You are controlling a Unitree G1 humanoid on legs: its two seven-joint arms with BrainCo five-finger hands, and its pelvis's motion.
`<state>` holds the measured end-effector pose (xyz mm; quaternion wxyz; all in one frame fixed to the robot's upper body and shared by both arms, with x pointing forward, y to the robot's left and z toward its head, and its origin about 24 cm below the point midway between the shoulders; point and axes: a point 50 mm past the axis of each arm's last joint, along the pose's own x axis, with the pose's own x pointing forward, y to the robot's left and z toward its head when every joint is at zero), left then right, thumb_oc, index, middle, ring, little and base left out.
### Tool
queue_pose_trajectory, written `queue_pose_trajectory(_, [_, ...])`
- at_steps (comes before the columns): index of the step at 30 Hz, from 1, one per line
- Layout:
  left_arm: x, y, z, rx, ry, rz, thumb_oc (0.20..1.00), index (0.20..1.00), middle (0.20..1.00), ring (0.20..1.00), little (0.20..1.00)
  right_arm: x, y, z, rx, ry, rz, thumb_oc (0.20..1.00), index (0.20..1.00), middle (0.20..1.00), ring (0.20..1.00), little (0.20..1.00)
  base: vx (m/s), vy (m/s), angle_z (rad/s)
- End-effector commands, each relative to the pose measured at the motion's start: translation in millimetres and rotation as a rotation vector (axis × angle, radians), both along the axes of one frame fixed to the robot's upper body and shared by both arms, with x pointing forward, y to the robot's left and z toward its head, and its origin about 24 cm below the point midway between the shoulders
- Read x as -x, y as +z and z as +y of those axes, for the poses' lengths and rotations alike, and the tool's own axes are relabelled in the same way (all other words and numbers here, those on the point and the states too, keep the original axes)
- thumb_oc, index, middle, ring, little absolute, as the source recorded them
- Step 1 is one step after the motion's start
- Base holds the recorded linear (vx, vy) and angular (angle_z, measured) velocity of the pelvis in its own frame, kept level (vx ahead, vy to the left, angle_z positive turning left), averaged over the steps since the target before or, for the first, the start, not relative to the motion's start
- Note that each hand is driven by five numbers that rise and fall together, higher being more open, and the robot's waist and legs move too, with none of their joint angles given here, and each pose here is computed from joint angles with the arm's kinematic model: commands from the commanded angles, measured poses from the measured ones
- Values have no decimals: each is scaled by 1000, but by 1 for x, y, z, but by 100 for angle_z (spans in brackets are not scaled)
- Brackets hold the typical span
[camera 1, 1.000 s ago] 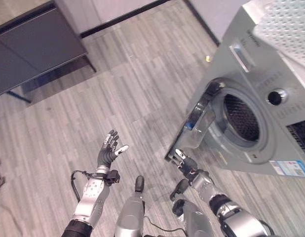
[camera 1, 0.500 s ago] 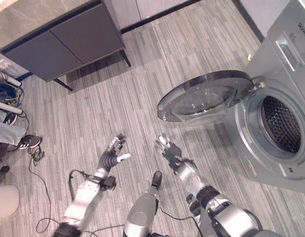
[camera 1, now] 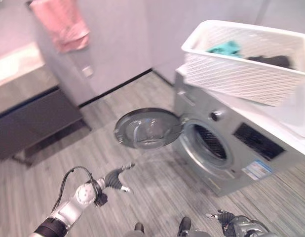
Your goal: Grab the laundry basket,head to the washer,open it,put in the laundry and shut it.
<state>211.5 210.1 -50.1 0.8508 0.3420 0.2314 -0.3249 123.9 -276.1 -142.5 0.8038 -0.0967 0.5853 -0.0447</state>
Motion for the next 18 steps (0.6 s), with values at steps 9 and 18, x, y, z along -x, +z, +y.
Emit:
queue_pose_trajectory(9, [11, -58, 43, -138, 386, 330, 1000, 1000, 1000, 1000, 1000, -3, 30, -63, 143, -97, -36, 1000, 1000, 1000, 1000, 1000, 101, 53, -42])
queue_pose_trajectory(18, [86, -41, 163, -499, 817, 468, 1000, 1000, 1000, 1000, 1000, 12, 34, -79, 143, -263, -94, 1000, 1000, 1000, 1000, 1000, 153, 139, -90])
